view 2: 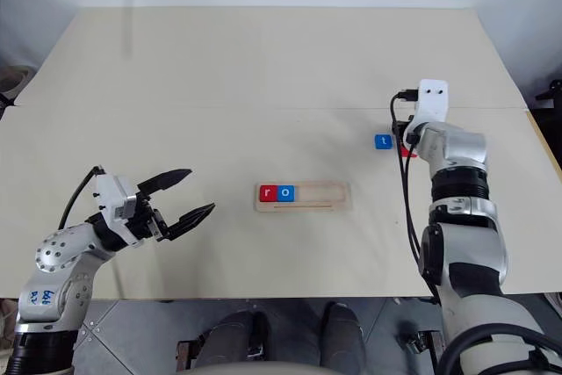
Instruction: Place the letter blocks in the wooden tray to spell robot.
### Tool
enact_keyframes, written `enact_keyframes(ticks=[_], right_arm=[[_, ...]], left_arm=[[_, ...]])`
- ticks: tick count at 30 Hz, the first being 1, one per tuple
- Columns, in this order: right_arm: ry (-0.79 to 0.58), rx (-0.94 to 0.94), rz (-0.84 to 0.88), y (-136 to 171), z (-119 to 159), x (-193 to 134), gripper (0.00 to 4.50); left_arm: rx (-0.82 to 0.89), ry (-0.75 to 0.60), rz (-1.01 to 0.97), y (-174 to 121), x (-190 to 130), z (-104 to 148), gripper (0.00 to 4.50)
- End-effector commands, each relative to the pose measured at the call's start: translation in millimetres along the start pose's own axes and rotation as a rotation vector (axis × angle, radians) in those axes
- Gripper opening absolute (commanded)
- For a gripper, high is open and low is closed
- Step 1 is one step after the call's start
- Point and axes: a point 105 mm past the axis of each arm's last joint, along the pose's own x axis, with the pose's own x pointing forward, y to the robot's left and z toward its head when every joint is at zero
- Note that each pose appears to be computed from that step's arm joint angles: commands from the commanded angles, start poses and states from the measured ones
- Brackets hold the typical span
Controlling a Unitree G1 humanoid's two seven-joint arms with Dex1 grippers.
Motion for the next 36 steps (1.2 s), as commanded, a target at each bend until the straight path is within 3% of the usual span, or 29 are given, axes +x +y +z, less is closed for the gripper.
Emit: enact_keyframes(ticks=[1,4,13,19,24,28,32,36], right_arm=[[-0.086,0.003,0.007,-9,28,-26,1.46],[-0.078,0.010,0.018,-8,17,-46,1.46],[0.033,0.041,0.040,13,-61,-107,1.46],[0.076,0.070,0.069,33,-92,-121,1.46],[0.049,0.038,0.150,39,-84,-121,3.18],[0.003,-0.126,0.331,34,-62,-126,4.46],[-0.076,-0.425,0.593,27,-51,-134,4.46],[-0.060,-0.667,0.816,17,-62,-138,4.46]], left_arm=[[0.009,-0.017,-0.038,-2,4,4,4.50],[0.002,-0.017,-0.062,-1,8,3,4.50],[0.012,-0.032,-0.172,-5,18,5,4.50],[0.027,-0.063,-0.297,-17,18,13,4.50],[0.012,-0.041,-0.400,-28,16,15,4.50],[-0.003,-0.033,-0.445,-34,16,17,4.50],[0.003,-0.033,-0.455,-36,17,17,4.50],[0.032,-0.033,-0.476,-39,19,17,4.50]])
